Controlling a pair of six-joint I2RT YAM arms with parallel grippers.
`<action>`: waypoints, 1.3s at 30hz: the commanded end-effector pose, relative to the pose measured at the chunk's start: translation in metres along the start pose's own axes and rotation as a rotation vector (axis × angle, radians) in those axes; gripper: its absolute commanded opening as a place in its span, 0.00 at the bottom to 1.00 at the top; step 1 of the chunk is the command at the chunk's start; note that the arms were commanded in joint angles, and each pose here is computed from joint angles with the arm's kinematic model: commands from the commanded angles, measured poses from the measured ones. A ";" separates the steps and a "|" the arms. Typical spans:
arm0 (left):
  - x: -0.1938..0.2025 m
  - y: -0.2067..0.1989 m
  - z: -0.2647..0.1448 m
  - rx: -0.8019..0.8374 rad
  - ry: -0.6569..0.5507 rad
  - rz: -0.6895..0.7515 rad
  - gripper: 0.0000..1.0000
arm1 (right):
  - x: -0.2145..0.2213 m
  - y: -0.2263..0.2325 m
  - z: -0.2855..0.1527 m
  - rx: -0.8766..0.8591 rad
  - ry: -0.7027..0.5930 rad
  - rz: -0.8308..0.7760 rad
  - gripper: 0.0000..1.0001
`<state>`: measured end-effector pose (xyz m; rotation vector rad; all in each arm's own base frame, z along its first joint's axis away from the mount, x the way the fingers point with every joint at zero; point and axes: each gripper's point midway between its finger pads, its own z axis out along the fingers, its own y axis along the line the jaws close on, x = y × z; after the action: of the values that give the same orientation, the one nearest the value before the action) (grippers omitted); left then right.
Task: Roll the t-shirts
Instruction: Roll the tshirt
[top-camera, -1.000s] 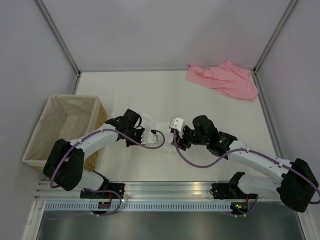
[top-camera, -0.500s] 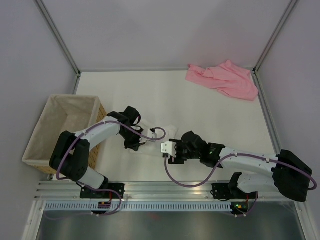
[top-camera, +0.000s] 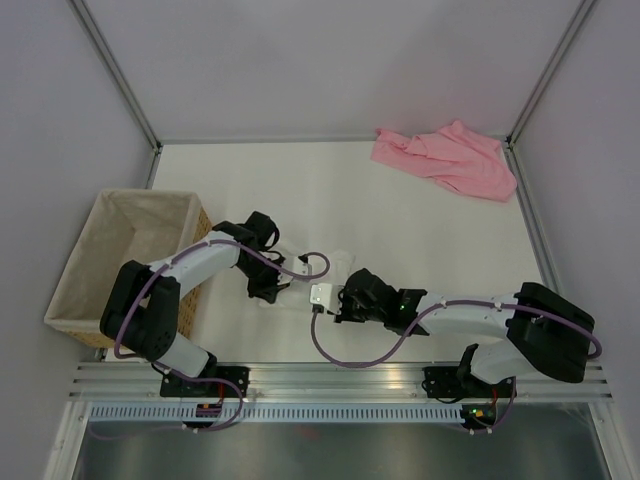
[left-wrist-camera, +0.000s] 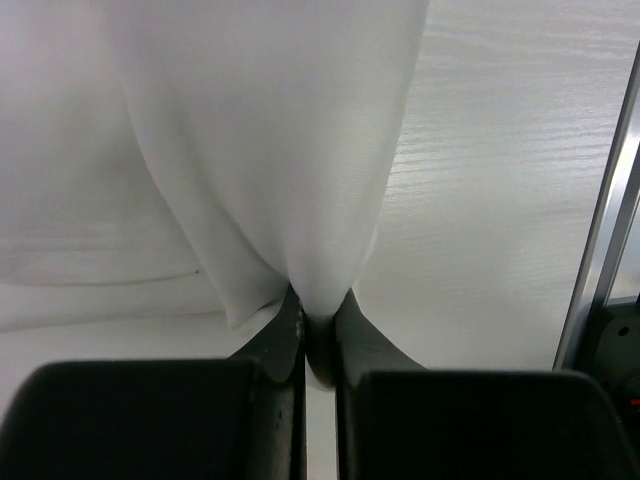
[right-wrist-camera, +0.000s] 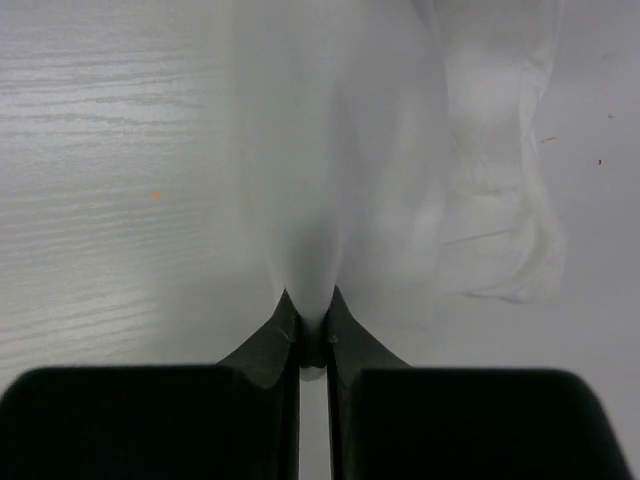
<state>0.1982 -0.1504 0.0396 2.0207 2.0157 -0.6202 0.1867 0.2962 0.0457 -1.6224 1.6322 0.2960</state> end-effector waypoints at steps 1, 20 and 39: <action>-0.004 -0.013 -0.005 0.057 -0.028 -0.049 0.02 | -0.003 0.001 -0.002 -0.011 0.035 0.067 0.07; -0.004 -0.021 -0.023 0.135 -0.099 -0.202 0.57 | -0.021 0.021 -0.030 -0.645 -0.104 0.656 0.00; -0.008 -0.004 -0.015 0.209 -0.156 -0.470 0.08 | 0.026 0.008 -0.020 -0.645 0.025 1.055 0.01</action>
<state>0.1609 -0.1439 0.0639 1.6775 2.3817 -1.1647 0.1512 0.2734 0.0541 -1.1965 2.3122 1.4899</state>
